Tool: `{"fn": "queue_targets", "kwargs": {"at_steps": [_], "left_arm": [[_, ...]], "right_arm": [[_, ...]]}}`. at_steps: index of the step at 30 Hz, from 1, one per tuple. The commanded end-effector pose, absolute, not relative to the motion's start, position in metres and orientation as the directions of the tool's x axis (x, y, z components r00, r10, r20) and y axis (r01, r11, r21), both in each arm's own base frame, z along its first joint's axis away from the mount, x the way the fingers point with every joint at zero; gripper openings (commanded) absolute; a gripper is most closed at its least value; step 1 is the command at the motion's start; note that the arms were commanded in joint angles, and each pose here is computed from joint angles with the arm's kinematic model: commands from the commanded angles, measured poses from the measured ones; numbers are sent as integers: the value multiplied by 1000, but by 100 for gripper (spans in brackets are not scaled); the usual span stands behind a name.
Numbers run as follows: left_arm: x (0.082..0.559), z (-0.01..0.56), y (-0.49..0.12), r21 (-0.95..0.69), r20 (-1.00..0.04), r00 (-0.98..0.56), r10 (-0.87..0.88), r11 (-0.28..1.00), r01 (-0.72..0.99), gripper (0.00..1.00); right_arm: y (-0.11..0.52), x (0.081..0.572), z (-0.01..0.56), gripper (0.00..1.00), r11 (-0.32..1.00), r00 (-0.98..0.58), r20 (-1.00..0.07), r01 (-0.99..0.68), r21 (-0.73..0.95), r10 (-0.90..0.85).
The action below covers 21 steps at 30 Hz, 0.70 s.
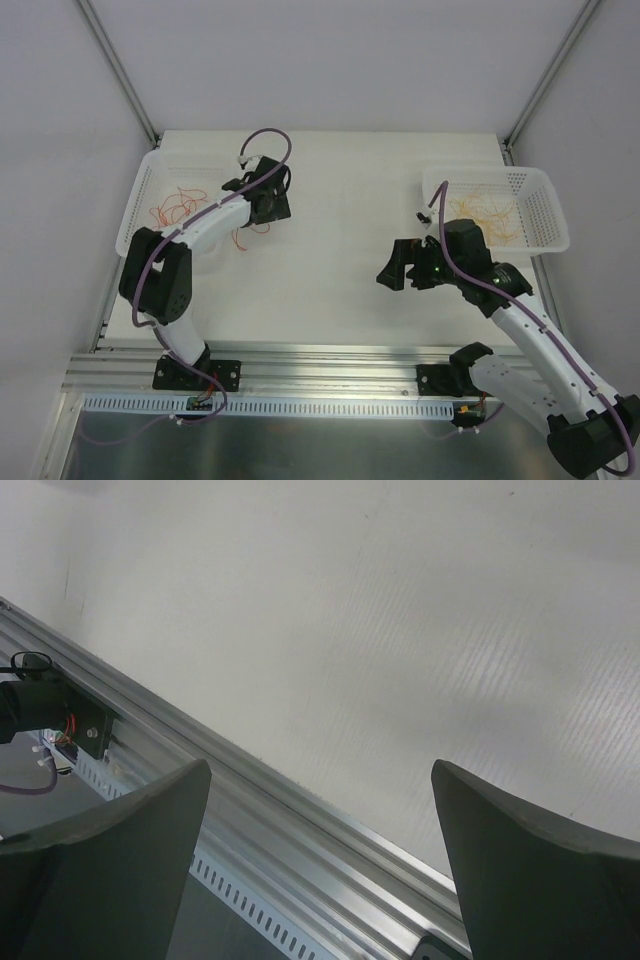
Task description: Untangle the cables
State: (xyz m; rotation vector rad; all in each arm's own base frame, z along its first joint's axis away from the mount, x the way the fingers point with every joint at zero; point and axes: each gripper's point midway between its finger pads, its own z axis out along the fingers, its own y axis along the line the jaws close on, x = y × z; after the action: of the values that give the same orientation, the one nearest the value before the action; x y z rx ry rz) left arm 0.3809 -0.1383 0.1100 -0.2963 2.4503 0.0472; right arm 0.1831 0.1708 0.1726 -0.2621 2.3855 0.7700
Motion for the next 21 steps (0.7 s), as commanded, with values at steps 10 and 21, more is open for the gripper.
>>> {"fn": "queue_targets", "kwargs": {"at_steps": [10, 21], "left_arm": [[403, 68, -116, -63, -686, -542, -485, 782, -620, 57], [394, 31, -89, -29, -651, -502, -569, 680, -733, 56]], "right_arm": [[156, 176, 173, 99, 841, -779, -627, -351, 411, -19], [155, 180, 169, 100, 853, -785, -616, -363, 374, -64]]}}
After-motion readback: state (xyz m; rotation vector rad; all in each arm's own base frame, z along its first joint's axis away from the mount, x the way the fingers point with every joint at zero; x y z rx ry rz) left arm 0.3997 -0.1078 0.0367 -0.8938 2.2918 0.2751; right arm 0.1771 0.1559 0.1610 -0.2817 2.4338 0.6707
